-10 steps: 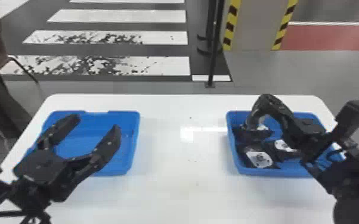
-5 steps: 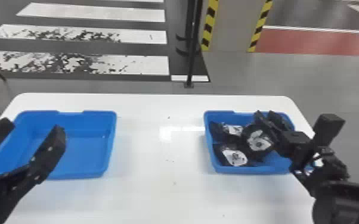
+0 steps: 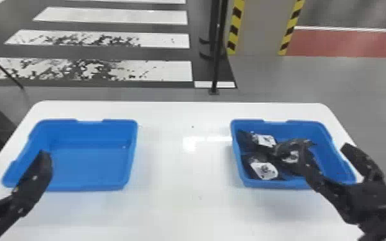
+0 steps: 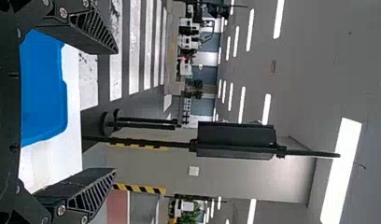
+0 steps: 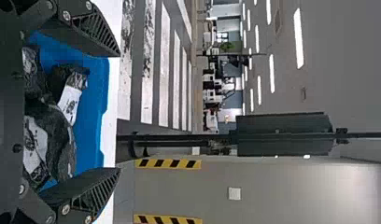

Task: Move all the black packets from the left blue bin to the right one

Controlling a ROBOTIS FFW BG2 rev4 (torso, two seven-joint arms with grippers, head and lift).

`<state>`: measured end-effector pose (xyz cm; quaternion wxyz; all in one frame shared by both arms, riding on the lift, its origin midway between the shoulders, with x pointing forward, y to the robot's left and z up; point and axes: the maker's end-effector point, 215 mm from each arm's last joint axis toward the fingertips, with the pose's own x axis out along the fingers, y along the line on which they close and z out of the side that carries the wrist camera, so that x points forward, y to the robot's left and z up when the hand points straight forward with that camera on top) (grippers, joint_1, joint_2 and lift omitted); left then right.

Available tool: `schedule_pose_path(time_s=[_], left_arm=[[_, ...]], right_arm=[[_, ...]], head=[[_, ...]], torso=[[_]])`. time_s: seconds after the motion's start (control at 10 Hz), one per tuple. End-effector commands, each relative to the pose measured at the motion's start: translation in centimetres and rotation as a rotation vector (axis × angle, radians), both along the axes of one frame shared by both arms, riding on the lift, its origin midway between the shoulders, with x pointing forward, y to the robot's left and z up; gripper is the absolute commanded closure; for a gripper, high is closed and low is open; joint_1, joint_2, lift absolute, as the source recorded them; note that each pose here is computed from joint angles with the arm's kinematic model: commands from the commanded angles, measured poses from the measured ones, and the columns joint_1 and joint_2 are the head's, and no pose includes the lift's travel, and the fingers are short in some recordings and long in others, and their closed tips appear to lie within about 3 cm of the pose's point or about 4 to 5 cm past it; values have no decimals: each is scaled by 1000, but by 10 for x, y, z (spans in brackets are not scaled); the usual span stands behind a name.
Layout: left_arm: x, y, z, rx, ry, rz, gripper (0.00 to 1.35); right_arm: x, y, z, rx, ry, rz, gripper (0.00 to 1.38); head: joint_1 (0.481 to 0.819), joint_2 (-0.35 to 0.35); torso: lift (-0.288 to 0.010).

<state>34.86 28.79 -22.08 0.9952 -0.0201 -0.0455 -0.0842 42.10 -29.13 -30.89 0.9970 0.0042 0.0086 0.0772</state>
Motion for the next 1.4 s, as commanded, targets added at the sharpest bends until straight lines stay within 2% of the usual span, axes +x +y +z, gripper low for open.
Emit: schedule_pose_path(time_s=[0.0,0.2,0.3,0.4,0.6,1.3], left_arm=[[-7,11,-8,49,25,22,153],[-22,25,-35,123,108,45,153],[-28,29,-49,151,143,52,153],[-29,32,-53,174,145,57,153],[-25,31,-52,160,123,56,153],[-21,33,-55,134,115,60,153]], right_arm=[[-46,20,27,13,-16,10,116],[-79,31,42,30,-12,7,116],[-87,39,46,25,-10,20,117],[-92,46,45,34,1,33,117],[-93,53,40,52,9,45,117],[-94,63,33,103,26,68,117]], head=[[695,-15],[695,49],[695,77],[695,90],[695,136],[695,158]], torso=[[-140],[-140],[-140],[-140],[-140],[-140]])
